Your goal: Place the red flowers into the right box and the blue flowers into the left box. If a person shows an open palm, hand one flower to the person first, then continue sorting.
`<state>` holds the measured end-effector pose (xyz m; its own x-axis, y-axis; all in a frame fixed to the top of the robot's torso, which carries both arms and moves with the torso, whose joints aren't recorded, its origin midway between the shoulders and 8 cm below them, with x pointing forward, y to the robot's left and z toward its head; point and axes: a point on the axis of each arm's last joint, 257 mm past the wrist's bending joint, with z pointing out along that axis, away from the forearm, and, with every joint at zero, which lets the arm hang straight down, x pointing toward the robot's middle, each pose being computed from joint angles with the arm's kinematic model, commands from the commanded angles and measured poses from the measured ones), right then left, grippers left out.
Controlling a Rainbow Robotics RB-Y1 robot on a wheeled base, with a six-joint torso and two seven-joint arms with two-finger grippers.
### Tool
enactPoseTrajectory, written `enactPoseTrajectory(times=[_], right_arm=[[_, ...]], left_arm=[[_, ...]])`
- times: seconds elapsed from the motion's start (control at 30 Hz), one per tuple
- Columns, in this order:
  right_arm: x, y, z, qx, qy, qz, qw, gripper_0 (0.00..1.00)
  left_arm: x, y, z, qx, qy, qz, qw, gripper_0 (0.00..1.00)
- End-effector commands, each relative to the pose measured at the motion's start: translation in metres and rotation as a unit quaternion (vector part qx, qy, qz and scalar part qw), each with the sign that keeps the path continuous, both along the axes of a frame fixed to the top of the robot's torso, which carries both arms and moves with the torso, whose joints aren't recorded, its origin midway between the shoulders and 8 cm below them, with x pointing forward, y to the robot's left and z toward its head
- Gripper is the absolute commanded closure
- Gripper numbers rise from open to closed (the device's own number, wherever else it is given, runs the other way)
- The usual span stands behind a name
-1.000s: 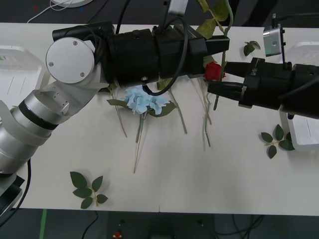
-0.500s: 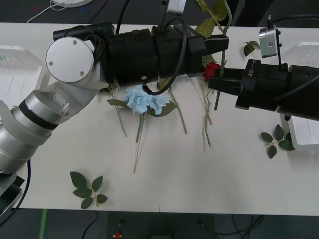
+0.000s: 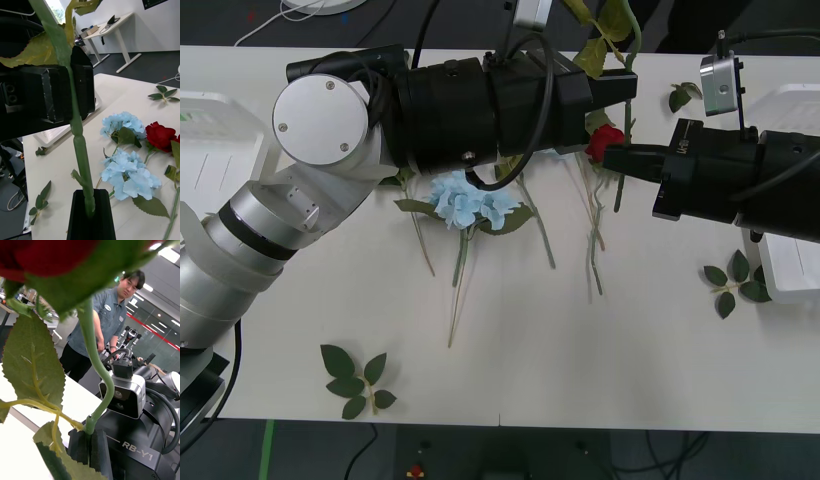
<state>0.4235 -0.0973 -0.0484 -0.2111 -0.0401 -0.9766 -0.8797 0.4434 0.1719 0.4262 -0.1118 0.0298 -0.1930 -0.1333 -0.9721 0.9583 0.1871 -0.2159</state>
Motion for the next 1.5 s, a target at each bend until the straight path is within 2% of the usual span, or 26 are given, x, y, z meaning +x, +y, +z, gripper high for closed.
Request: enactPoseTrajectory(times=[0.03,0.13,0.17,0.2,0.23,0.27,0.3,0.73,1.0,1.23,1.3,1.5], right_arm=[[0.001,0.001,0.017,-0.014,-0.035,0.008,0.999,1.0],[0.001,0.001,0.017,-0.012,-0.032,0.008,0.999,1.0],[0.001,0.0,0.017,-0.011,-0.031,0.007,0.999,1.0],[0.001,0.001,0.017,-0.011,-0.031,0.008,0.999,1.0],[0.001,0.001,0.017,-0.011,-0.03,0.008,0.999,1.0],[0.001,0.001,0.018,-0.01,-0.03,0.008,0.999,1.0],[0.001,0.001,0.017,-0.011,-0.028,0.007,1.0,1.0],[0.012,-0.011,0.015,-0.001,-0.001,-0.014,1.0,1.0],[0.035,-0.093,0.007,-0.046,0.035,-0.118,0.991,1.0],[0.041,-0.209,0.002,-0.104,0.068,-0.246,0.961,1.0],[0.037,-0.244,0.0,-0.115,0.092,-0.279,0.949,1.0],[0.039,-0.325,-0.02,-0.144,0.138,-0.368,0.908,1.0]], left_arm=[[-0.012,-0.013,0.026,-0.02,0.004,-0.02,1.0,1.0],[-0.012,-0.013,0.026,-0.02,0.004,-0.02,1.0,0.99],[-0.012,-0.013,0.026,-0.02,0.004,-0.02,1.0,0.81],[-0.012,-0.013,0.026,-0.02,0.004,-0.02,1.0,0.45],[-0.012,-0.013,0.026,-0.02,0.004,-0.02,1.0,0.25],[-0.012,-0.013,0.026,-0.02,0.004,-0.02,1.0,0.07],[-0.012,-0.013,0.026,-0.02,0.004,-0.02,1.0,0.0],[-0.012,-0.013,0.026,-0.02,0.004,-0.02,1.0,0.0],[-0.012,-0.013,0.026,-0.02,0.004,-0.02,1.0,0.0],[-0.012,-0.013,0.026,-0.02,0.004,-0.02,1.0,0.0],[-0.007,-0.01,0.009,-0.012,0.019,-0.014,1.0,0.0],[0.0,0.005,0.027,-0.023,0.012,-0.007,1.0,0.0]])
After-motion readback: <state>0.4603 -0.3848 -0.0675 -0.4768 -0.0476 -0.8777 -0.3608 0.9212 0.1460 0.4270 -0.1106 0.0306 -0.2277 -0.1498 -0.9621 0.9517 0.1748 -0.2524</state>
